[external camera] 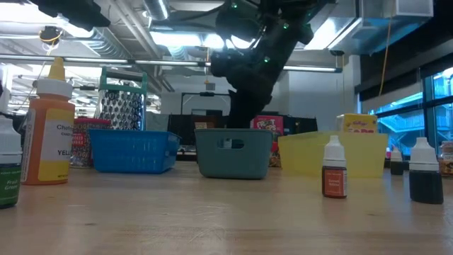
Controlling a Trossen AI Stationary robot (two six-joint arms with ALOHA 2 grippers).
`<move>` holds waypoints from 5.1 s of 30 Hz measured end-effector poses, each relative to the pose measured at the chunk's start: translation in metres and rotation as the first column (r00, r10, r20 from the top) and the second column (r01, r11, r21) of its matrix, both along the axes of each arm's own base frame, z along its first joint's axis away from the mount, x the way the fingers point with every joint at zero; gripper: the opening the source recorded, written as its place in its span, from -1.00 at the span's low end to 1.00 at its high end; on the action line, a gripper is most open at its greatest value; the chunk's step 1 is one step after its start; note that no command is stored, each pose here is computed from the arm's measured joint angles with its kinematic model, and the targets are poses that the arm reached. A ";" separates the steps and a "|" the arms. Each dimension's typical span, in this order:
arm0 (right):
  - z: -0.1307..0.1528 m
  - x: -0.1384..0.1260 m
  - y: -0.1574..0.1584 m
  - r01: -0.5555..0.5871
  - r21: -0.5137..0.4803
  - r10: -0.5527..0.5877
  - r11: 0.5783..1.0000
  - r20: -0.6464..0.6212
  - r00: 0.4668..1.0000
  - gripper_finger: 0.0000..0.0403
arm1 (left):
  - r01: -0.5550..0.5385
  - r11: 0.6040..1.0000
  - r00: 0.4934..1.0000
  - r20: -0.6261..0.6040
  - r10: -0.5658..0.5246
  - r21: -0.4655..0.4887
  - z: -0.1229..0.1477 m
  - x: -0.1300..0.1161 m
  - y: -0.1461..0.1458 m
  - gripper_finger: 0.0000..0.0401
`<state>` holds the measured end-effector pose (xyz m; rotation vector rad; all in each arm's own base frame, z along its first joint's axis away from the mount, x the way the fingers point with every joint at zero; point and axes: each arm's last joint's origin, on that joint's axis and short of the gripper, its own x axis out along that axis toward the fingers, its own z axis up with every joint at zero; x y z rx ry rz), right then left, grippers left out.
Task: Pick & Place Kitchen Items
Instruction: Put the small green food coloring into the green bin, then put the small black food coloring into the green bin
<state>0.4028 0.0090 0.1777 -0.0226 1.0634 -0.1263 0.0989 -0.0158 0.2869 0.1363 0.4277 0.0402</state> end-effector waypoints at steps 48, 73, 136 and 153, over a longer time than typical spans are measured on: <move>-0.026 -0.008 0.009 0.206 0.022 -0.201 0.978 -0.146 0.969 -0.61 | 0.000 1.000 1.000 0.000 0.000 0.000 0.000 0.000 0.000 -0.24; -0.028 -0.006 0.009 0.207 0.019 -0.202 0.978 -0.141 0.969 -0.28 | 0.000 1.000 1.000 -0.006 0.000 0.001 -0.013 0.005 -0.001 -0.24; 0.102 -0.014 0.076 0.055 -0.137 -0.074 0.989 -0.138 0.988 -0.18 | 0.000 1.000 1.000 -0.006 0.000 0.001 -0.013 0.005 -0.001 -0.24; 0.099 -0.050 0.093 0.210 -0.237 -0.283 0.949 -0.336 0.898 -0.18 | 0.000 1.000 1.000 -0.006 0.000 0.002 -0.013 0.005 -0.001 -0.24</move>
